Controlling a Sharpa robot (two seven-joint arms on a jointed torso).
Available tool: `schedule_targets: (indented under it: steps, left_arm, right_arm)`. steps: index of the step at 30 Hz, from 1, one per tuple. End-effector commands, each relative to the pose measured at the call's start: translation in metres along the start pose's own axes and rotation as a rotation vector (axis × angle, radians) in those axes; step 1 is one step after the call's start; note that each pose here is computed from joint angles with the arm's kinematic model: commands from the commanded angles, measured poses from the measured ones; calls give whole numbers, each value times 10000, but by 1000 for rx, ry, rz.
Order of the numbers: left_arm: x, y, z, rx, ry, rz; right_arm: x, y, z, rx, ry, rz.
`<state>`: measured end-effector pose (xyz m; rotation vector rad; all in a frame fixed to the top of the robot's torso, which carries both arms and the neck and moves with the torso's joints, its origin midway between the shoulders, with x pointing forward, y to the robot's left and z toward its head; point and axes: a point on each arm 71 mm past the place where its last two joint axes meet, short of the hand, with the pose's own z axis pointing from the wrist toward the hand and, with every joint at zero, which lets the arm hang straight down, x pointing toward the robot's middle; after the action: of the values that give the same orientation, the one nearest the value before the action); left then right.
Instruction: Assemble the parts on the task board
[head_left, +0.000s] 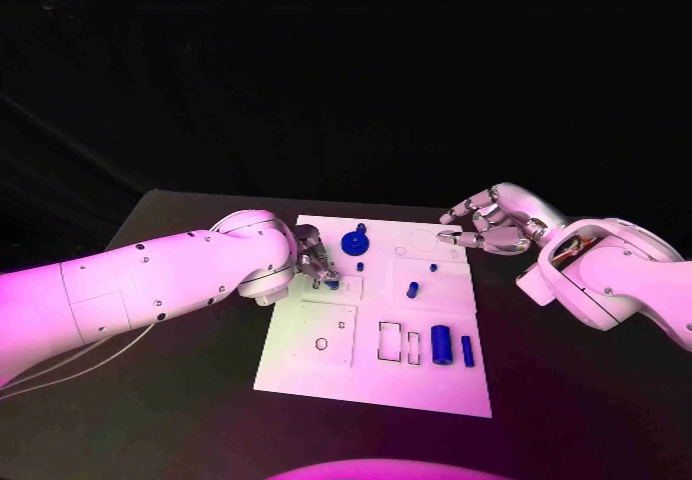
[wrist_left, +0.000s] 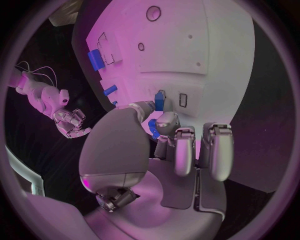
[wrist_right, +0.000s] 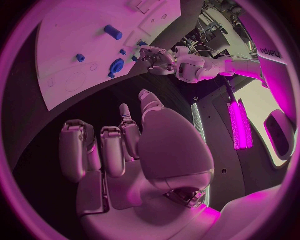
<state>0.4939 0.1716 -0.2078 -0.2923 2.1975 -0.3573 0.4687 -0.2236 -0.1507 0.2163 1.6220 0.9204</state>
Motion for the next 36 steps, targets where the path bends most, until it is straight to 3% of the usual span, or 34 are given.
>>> schedule_targets:
  steps: [1,36]
  left_arm:
    - [-3,-29,1,19,-14,1]
    - [66,-15,40,1,46,103]
  right_arm:
    - [15,13,0,-13,10,-7]
    - [15,-14,0,7,19,30]
